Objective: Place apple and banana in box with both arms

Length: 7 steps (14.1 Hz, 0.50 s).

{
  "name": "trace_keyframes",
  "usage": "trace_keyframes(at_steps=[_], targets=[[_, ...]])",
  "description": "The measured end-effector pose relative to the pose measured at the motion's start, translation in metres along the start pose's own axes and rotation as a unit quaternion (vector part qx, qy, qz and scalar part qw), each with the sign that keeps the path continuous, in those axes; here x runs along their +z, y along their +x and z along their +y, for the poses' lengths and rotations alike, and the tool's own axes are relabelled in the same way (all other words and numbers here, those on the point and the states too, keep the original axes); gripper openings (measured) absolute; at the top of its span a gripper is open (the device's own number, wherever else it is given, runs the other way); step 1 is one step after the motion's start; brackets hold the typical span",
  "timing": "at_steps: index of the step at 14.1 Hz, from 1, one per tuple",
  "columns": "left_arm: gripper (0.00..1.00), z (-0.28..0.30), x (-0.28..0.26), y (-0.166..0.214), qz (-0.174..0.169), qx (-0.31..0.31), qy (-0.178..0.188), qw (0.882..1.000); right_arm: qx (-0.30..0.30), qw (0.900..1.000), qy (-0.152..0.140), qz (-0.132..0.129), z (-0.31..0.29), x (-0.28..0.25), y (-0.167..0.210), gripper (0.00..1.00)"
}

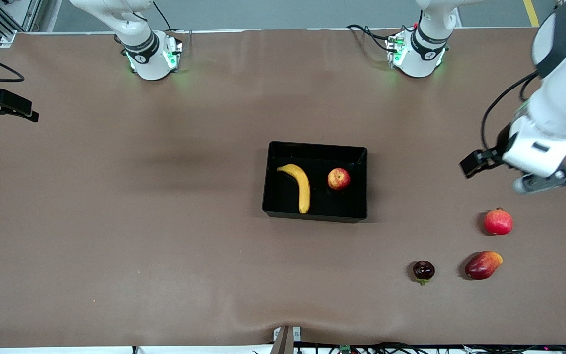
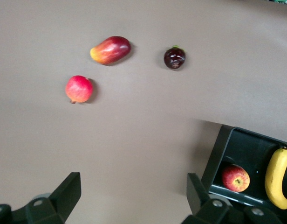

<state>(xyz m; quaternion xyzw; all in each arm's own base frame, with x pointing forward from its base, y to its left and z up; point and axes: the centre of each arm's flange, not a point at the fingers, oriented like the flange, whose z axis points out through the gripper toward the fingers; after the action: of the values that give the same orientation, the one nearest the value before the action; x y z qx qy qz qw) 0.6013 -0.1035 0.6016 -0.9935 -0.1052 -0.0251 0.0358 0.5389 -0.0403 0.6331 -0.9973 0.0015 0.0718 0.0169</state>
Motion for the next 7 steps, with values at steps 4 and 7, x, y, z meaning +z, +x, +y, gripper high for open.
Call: trace_keyframes(at_steps=[4, 7], targets=[[1.0, -0.031, -0.03, -0.021, -0.01, 0.009, -0.01, 1.0, 0.0, 1.0, 0.001, 0.001, 0.0, 0.0, 0.0, 1.0], [1.0, -0.034, -0.046, -0.049, -0.028, 0.047, -0.011, 0.998, -0.001, 1.0, 0.002, 0.001, -0.001, -0.001, 0.0, 1.0]])
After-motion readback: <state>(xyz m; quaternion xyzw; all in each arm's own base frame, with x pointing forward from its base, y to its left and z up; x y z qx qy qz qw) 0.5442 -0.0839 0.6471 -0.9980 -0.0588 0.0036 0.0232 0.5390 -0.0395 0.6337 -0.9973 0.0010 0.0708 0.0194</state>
